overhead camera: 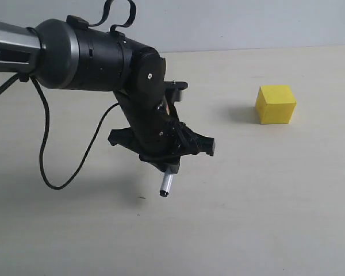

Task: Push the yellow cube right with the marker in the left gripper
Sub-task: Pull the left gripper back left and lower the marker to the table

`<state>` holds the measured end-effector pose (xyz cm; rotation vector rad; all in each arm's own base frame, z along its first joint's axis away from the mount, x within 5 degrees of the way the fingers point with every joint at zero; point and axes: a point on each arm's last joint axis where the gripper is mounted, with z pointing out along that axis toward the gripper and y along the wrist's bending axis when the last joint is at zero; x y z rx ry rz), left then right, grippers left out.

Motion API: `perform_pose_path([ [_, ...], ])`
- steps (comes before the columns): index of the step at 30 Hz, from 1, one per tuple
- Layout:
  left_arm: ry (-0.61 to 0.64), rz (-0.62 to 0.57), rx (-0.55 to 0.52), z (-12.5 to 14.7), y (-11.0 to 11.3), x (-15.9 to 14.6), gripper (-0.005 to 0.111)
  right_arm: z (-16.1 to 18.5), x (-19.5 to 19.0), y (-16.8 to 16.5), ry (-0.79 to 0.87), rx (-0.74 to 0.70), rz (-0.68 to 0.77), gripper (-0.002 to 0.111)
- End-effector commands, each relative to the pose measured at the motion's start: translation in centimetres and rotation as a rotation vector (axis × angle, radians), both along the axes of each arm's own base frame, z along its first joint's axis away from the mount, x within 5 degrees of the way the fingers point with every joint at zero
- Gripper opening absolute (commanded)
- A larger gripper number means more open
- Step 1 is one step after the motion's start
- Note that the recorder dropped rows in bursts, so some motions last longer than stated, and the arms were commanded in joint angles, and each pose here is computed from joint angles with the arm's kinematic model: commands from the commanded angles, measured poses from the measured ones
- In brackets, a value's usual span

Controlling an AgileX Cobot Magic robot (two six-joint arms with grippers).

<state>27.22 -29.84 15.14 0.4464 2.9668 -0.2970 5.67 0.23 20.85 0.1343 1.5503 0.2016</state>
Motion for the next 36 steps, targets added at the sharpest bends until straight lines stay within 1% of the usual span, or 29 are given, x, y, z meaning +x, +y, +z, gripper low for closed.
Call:
perform_pose_path([
  [1, -0.030, 0.127, -0.079, -0.8, 0.1, 0.9, 0.000, -0.1, 0.0, 0.0, -0.003, -0.010, -0.007, 0.000],
  [4, -0.017, 0.224, -0.079, -2.5, 1.4, 1.4, 0.000, -0.1, 0.0, 0.0, -0.003, -0.010, -0.007, 0.000],
  [6, -0.008, 0.270, -0.085, -2.9, 2.1, 1.9, 0.000, -0.1, 0.0, 0.0, -0.003, -0.010, -0.007, 0.000],
  [14, -0.033, 0.291, -0.130, -2.8, 1.9, 2.3, 0.000, -0.1, 0.0, 0.0, -0.003, -0.010, -0.007, 0.000],
  [22, -0.002, 0.322, -0.127, -2.9, 2.0, 2.1, 0.000, -0.1, 0.0, 0.0, -0.003, -0.010, -0.007, 0.000],
  [25, 0.022, 0.329, -0.102, -3.0, 2.4, 2.1, 0.000, -0.1, 0.0, 0.0, -0.003, -0.010, -0.007, 0.000],
  [36, 0.018, 0.326, -0.097, -3.1, 2.5, 2.2, 0.000, -0.1, 0.0, 0.0, -0.003, -0.010, -0.007, 0.000],
])
